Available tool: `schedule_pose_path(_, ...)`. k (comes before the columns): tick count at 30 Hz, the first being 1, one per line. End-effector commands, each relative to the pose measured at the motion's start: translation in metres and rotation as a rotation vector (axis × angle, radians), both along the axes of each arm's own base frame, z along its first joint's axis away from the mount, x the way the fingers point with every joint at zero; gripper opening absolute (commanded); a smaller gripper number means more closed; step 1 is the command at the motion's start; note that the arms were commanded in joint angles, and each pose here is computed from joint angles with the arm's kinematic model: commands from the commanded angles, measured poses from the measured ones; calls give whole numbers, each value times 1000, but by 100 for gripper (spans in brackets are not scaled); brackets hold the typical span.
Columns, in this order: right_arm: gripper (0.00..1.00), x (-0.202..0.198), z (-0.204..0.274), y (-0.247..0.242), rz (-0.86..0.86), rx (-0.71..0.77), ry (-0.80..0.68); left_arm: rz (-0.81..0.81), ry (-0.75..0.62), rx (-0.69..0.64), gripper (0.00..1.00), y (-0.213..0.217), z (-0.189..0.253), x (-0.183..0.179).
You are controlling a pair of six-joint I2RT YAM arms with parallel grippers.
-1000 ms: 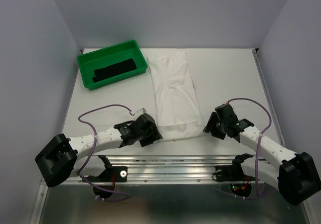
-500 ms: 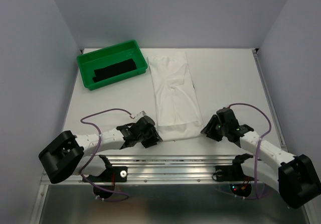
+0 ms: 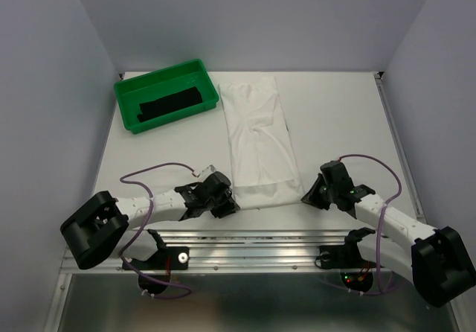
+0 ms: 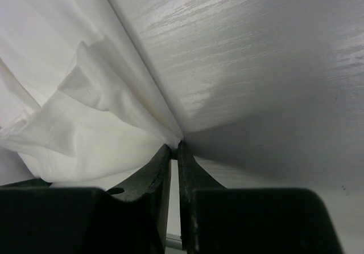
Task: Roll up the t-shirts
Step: Roll the T-shirt to the center of the board.
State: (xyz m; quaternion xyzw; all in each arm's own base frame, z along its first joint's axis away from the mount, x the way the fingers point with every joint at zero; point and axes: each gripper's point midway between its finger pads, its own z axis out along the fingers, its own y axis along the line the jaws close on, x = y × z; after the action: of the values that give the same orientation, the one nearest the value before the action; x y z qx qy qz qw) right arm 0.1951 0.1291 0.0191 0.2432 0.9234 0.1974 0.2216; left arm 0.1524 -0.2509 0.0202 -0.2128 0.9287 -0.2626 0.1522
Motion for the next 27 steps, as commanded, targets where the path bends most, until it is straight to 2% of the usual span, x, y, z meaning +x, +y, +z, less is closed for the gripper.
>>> schedule_pose_path(1,12,3,0,-3,-5,-16,-10,26,-2,23,33,4,-9,2)
schedule_pose_path(5,9,3,0,-3,-2,-13,-8,20,3,10,27,-1,-10,3)
schedule_pose_path(7,6,3,1,-3,-2,-13,-8,19,3,6,13,-3,-11,4)
schedule_pose_path(8,2,3,1,-3,-4,-12,-11,19,6,7,0,-3,-11,3)
schedule_pose_path(27,1,25,47,3,15,-8,-99,33,-55,-14,0,-7,36,18)
